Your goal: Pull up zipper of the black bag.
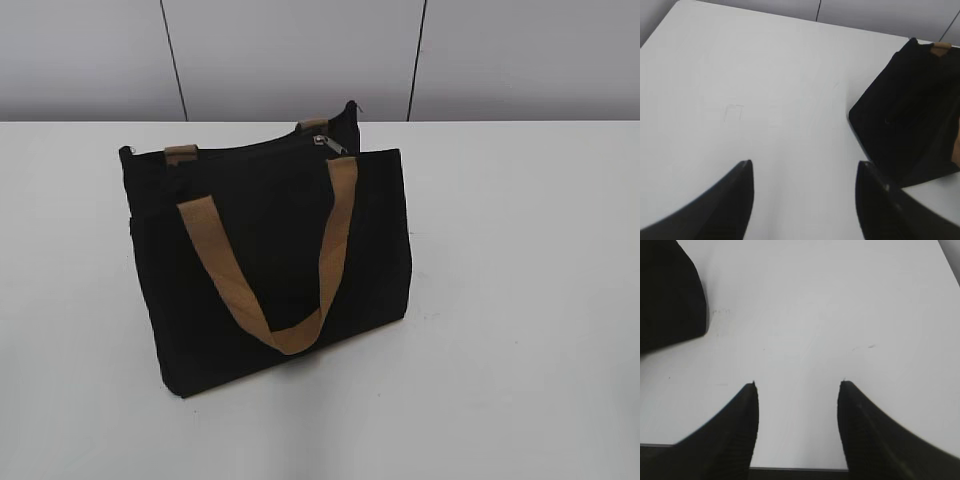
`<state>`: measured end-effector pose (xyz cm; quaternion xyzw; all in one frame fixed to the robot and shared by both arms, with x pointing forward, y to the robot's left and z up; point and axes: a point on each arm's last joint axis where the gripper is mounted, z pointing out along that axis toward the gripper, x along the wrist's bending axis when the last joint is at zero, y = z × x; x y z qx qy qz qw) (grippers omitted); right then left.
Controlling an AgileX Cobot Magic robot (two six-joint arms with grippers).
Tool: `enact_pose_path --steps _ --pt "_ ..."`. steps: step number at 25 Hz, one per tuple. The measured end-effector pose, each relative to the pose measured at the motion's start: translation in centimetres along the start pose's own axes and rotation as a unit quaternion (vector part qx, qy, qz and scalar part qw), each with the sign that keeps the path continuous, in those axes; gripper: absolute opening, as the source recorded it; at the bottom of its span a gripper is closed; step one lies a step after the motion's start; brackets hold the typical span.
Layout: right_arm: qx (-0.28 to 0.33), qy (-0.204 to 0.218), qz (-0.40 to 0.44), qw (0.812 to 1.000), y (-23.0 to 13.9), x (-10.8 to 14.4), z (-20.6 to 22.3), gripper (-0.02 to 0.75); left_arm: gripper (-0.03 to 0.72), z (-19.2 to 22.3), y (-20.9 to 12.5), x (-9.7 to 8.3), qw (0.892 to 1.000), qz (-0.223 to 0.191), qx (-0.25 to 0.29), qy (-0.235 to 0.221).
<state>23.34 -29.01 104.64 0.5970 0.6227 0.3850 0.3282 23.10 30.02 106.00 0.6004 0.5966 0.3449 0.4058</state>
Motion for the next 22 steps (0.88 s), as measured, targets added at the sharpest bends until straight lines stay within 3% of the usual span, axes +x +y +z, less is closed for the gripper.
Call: enact_pose_path --steps 22 --pt "-0.002 -0.022 0.015 1.000 -0.01 0.07 0.01 0.400 0.482 -0.15 -0.10 -0.01 1.000 0.000 -0.005 -0.001"
